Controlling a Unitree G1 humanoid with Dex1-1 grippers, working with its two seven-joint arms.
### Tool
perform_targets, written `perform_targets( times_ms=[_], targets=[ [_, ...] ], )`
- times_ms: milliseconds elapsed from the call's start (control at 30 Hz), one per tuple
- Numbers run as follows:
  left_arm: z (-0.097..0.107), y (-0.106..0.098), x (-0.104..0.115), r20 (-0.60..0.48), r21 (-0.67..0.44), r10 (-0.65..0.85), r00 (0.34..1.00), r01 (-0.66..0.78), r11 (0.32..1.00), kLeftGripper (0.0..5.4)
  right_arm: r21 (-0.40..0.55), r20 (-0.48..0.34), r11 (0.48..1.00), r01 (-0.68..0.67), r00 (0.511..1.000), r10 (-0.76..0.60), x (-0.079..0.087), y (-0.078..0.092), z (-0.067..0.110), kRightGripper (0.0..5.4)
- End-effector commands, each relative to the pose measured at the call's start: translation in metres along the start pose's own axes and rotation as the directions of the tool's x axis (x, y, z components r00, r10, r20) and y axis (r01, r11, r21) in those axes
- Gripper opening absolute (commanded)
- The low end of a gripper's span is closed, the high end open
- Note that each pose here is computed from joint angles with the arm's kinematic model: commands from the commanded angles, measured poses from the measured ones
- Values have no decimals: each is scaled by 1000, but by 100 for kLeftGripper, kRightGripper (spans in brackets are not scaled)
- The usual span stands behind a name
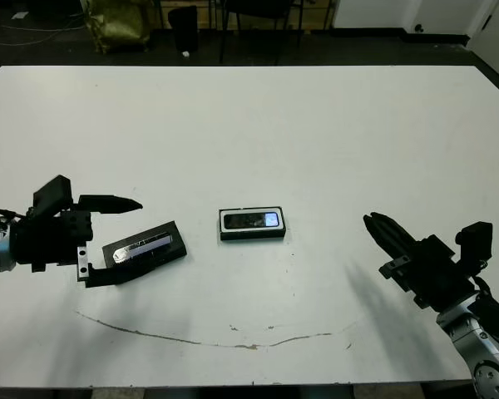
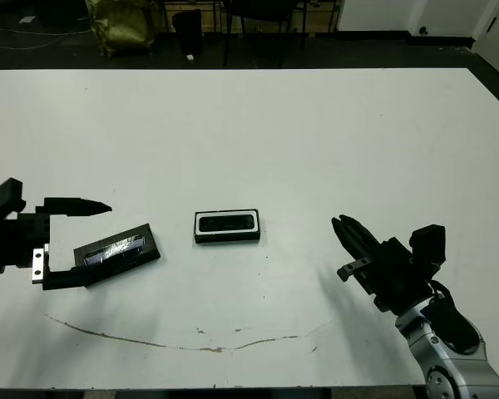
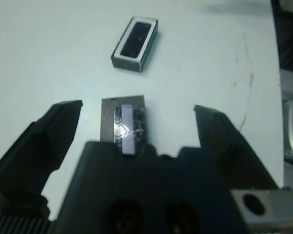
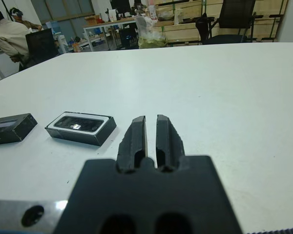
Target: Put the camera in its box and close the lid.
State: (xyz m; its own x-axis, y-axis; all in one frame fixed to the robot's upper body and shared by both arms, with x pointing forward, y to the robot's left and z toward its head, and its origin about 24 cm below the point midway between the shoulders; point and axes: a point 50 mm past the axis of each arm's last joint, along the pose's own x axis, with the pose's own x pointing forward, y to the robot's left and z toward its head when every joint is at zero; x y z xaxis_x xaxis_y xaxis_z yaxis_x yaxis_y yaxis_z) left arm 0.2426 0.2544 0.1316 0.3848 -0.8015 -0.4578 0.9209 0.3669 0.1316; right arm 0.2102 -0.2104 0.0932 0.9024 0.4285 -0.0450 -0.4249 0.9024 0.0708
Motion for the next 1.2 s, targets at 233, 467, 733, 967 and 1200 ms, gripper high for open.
perform_targets(
  times_ms=[233,467,733,967,1200],
  targets=[
    [-15,3,1,-34,-57,-15,999,14,998,537,2,-32,1000,11,999,-11,-2,0,-8,0],
    [-20,7,1,-59,-44,-26,998,24,999,537,18,-37,1000,7,999,-6,-3,-1,-6,0],
    [-28,9,4,-83,-52,-52,995,48,998,537,6,-44,1000,15,999,-15,-5,-3,-5,0],
    [-28,8,6,-81,-33,-79,994,77,996,537,2,-49,1000,19,999,-19,-5,-3,-5,0],
    [-32,7,7,-104,-24,-83,991,81,996,537,-9,-40,1000,13,999,-13,-6,-4,-6,0]
  ],
)
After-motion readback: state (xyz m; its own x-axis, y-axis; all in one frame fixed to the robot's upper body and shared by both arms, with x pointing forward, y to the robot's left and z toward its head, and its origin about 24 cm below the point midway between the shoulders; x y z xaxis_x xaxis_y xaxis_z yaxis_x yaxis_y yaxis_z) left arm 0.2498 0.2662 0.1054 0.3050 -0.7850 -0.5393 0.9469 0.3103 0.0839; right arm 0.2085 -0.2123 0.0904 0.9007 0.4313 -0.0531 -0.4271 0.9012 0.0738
